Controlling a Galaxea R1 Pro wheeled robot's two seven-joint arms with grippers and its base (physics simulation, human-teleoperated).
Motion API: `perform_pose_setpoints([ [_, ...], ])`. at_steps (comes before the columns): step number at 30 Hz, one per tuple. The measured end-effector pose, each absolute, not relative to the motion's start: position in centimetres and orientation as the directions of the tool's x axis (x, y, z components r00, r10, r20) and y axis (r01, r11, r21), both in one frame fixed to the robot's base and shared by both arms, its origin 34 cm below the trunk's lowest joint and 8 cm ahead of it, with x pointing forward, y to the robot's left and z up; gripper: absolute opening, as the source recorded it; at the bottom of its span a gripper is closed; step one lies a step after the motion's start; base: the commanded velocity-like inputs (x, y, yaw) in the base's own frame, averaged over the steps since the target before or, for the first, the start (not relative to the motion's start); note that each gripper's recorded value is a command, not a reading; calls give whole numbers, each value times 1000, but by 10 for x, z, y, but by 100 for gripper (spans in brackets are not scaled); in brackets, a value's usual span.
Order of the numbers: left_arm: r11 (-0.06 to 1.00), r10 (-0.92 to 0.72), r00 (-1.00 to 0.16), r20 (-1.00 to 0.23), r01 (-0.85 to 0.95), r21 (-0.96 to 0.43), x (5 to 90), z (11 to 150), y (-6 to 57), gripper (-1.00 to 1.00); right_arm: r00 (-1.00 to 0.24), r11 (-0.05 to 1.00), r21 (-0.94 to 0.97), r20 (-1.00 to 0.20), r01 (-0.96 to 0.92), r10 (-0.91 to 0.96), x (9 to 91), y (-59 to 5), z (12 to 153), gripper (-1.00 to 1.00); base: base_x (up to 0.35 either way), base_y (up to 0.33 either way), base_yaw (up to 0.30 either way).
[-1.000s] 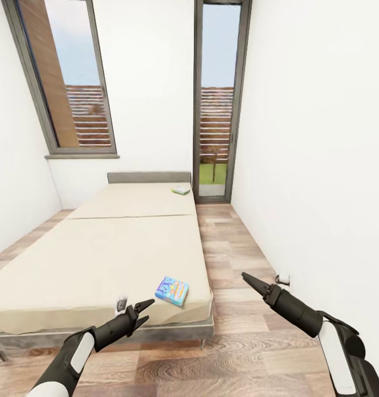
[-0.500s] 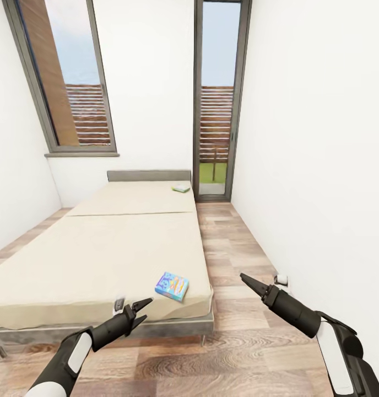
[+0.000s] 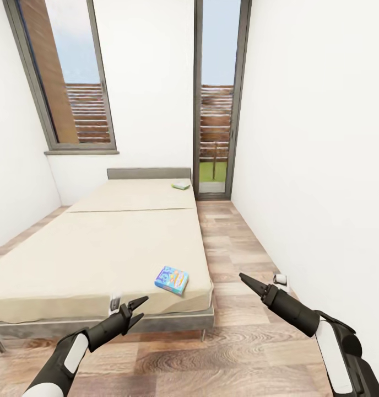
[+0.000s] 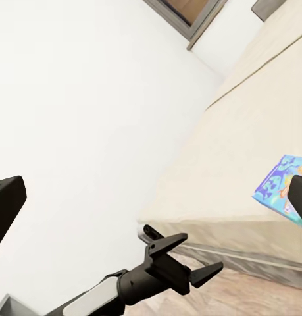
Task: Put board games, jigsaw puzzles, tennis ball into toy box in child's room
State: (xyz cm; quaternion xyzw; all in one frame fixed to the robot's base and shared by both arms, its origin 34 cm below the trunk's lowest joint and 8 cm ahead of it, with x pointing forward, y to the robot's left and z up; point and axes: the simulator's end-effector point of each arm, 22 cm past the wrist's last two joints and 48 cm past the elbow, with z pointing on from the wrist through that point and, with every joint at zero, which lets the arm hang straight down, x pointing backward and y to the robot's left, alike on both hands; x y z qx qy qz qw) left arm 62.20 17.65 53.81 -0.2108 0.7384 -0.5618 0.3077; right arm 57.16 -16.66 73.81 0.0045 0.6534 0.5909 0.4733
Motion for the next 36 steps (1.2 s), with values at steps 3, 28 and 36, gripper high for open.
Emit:
perform_pose_setpoints([
  [3,272,-660,-719,-217,41,-961,621,534,179,100,-553,302,778,-611,-551,566,570,-167,731,100,0,0,0],
  [28,105,-650,-744,-155,114,-988,607,564,199,100,-570,362,810,-583,-461,578,583,-175,693,100,0,-5,0],
  [36,98,-649,-745,-155,121,-988,607,567,199,100,-572,362,812,-581,-458,579,583,-175,693,100,0,-106,0],
])
